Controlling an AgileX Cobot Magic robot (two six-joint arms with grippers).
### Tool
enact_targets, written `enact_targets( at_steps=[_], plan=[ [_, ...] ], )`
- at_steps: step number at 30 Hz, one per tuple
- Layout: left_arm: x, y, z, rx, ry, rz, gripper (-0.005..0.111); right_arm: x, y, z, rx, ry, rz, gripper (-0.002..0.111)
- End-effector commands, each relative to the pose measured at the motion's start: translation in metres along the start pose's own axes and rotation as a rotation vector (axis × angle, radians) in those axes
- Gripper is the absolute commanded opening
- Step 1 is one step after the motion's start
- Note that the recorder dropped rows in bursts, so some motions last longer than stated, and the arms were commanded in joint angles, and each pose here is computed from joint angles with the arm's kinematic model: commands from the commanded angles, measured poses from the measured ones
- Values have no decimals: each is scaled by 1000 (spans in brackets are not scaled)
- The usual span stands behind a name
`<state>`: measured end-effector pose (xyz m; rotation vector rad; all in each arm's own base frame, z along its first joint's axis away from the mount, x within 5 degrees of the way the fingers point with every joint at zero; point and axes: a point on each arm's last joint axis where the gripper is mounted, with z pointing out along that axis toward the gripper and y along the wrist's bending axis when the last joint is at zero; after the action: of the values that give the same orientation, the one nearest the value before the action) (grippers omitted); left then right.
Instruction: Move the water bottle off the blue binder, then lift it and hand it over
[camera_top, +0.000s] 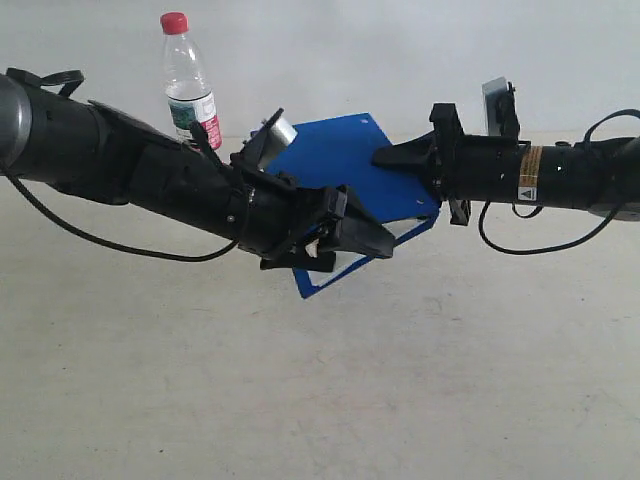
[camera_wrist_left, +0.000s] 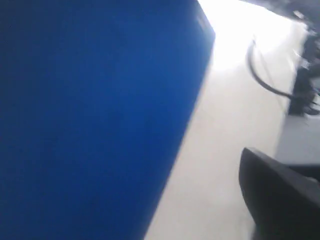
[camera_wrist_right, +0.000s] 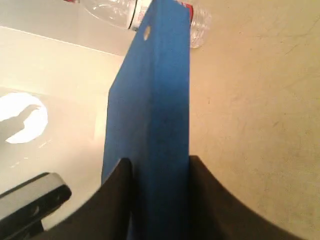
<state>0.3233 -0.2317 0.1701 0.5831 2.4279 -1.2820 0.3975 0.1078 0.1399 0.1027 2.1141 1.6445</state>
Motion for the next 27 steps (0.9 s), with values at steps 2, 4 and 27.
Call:
enact_targets(
  at_steps=[2,4,27],
  plan=[
    [-6,24,-12,-159,-16,44,84,8,16,4,-89,81,-52,1],
    [-7,31,-19,-184,-8,53,83,8,16,4,-89,81,-62,1],
    [9,41,-31,-258,210,240,51,10,25,1,-88,118,-207,0]
  ],
)
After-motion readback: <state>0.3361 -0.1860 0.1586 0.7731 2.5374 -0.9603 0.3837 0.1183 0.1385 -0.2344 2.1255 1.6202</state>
